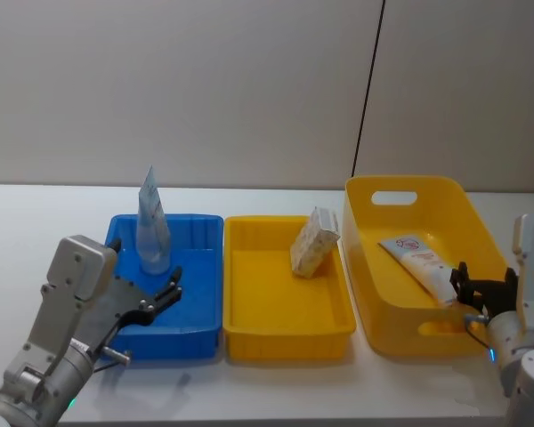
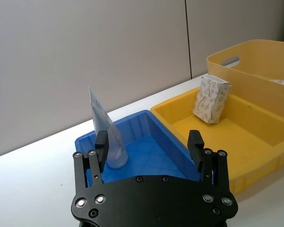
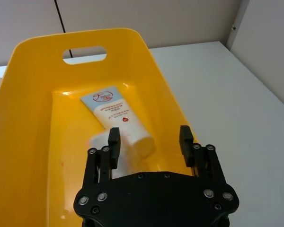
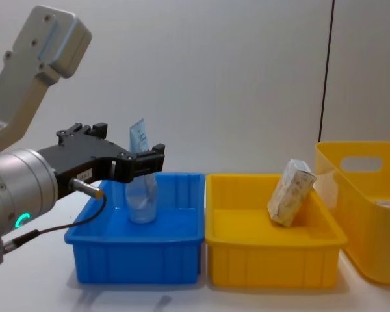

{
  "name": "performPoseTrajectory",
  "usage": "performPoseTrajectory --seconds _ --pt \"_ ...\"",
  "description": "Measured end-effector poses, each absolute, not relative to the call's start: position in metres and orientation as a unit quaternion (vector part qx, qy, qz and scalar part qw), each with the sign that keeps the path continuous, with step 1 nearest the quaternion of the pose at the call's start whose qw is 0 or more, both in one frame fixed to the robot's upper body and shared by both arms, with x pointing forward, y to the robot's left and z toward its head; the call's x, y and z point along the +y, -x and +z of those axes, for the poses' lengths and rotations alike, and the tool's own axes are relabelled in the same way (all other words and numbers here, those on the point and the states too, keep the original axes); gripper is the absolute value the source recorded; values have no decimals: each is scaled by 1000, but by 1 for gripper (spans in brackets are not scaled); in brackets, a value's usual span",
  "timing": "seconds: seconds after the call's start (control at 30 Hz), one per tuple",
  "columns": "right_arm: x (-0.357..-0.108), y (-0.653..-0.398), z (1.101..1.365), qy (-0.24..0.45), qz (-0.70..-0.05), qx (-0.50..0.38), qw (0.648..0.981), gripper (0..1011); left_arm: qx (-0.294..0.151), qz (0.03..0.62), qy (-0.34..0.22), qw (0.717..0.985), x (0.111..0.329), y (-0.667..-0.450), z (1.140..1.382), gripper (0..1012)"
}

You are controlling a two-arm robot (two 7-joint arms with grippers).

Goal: Bimanual collaborative sorting of washing and personal care products

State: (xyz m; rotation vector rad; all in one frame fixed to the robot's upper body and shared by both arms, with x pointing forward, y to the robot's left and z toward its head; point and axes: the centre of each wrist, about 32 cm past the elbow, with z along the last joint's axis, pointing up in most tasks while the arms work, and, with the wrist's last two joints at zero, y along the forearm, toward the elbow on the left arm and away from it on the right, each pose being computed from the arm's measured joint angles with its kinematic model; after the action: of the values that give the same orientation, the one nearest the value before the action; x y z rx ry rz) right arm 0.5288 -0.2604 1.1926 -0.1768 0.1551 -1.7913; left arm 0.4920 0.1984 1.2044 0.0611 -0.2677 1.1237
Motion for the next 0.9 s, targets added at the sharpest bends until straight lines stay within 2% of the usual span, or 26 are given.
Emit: performPoseTrajectory --seconds 0.03,0.1,0.23,0.37,0.9 --pt "-260 -529 1193 77 -779 67 619 730 -127 531 -29 837 198 -492 1204 1001" --pt "-261 -529 1192 80 -779 70 618 825 -127 531 -29 837 198 -492 1204 1001" --pt "-261 -529 1191 83 -779 71 618 891 -126 531 -29 837 198 -492 1204 1001" --pt "-261 -529 1191 83 -779 71 618 999 -127 531 -29 837 198 -492 1204 1001" --pt "-260 -525 1199 23 -766 41 641 1004 -127 531 -29 837 198 -492 1204 1001"
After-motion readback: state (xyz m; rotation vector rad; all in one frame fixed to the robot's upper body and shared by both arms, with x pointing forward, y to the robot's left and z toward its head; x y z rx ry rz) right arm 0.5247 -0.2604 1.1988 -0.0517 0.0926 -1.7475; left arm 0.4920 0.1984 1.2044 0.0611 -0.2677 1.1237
